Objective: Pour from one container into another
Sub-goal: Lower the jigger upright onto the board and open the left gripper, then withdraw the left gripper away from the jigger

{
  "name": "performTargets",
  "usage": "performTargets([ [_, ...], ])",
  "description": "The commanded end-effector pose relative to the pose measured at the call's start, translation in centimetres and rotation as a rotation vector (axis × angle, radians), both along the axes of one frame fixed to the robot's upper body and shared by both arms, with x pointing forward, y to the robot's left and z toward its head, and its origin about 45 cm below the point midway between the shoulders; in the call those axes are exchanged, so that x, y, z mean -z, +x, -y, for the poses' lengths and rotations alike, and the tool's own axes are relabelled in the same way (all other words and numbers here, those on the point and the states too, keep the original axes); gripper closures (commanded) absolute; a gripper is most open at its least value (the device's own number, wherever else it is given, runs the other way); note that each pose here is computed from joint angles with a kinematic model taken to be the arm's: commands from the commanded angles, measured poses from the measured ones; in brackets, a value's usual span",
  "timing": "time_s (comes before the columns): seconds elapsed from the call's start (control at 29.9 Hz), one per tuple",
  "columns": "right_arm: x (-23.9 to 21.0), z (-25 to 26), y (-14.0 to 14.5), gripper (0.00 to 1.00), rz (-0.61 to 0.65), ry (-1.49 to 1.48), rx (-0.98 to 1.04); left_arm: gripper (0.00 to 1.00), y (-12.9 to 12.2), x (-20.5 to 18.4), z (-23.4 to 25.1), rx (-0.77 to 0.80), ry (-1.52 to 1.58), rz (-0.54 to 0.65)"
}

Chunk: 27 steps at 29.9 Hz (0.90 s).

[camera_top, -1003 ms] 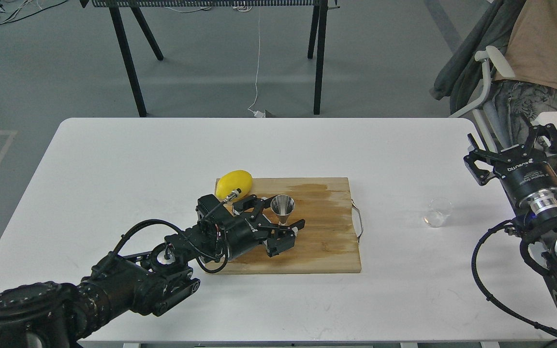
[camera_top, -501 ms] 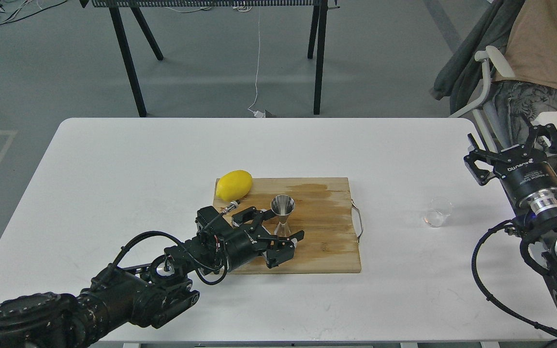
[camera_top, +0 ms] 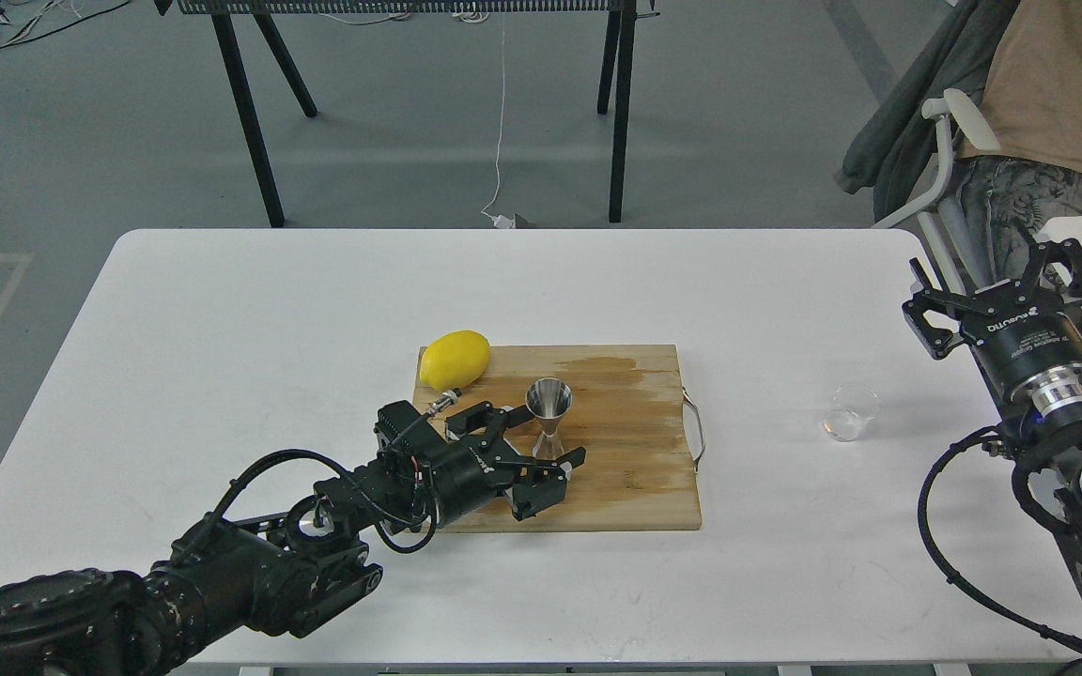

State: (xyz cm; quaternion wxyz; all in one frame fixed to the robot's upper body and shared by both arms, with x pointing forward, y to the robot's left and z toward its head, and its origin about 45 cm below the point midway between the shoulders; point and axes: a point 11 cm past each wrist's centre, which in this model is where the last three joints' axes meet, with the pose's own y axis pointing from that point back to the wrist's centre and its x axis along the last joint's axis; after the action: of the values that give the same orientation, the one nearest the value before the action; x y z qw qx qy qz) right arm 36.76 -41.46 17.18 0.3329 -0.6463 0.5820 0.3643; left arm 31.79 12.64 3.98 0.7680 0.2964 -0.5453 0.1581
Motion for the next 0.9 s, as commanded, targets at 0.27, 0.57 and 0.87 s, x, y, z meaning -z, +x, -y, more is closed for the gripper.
performTargets([
  [0.27,0.1,0.0,0.0,0.01,-0.002,-0.002,0.000,0.07,-0.5,0.1,-0.9,-0.006,-0.004,-0.009],
  [0.57,0.1,0.1,-0.1,0.01,-0.003,-0.001,0.001,0.07,-0.7,-0.6,-3.3,-0.016,-0.014,-0.004],
  [0.87,0.2,-0.1,-0.1,0.01,-0.003,0.002,0.000,0.07,1.3,-5.1,-11.7,-0.178,-0.072,0.019],
])
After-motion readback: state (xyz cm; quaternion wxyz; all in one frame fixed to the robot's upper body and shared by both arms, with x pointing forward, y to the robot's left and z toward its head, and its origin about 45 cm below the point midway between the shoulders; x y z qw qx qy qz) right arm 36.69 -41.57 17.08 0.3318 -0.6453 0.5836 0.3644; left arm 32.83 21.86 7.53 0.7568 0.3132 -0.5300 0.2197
